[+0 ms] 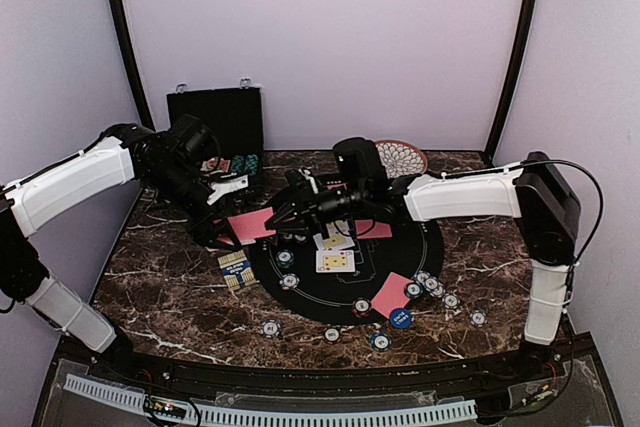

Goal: Distribute texas hold em gaming equipment

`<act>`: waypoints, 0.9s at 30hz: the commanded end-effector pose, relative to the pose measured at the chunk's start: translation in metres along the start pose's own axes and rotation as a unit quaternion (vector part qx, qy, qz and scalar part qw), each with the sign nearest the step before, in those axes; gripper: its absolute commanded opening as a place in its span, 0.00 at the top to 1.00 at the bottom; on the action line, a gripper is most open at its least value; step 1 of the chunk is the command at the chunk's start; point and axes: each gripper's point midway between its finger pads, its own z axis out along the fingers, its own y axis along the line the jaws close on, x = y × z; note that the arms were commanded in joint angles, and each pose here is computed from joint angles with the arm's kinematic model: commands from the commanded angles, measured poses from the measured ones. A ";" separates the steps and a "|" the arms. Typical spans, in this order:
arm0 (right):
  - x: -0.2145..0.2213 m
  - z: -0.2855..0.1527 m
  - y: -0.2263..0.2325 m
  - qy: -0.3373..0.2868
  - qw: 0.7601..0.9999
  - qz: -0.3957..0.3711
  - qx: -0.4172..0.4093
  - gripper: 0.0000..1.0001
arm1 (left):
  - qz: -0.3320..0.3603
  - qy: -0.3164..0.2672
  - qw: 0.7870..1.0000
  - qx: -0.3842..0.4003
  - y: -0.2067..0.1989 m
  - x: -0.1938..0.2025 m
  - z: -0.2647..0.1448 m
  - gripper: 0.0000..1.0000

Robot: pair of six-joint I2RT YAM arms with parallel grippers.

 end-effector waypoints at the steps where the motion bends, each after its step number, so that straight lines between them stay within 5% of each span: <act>1: -0.007 -0.026 0.015 -0.025 0.999 -0.019 -0.008 1.00 | 0.006 -0.001 1.000 -0.005 -0.007 0.005 -0.009 1.00; 14: -0.016 -0.108 -0.016 -0.084 0.996 -0.007 0.030 1.00 | 0.003 0.016 1.000 -0.018 -0.002 0.015 -0.003 1.00; 27: -0.010 -0.198 -0.149 -0.118 0.977 0.054 0.170 1.00 | -0.009 0.028 0.999 -0.034 0.002 0.030 0.004 1.00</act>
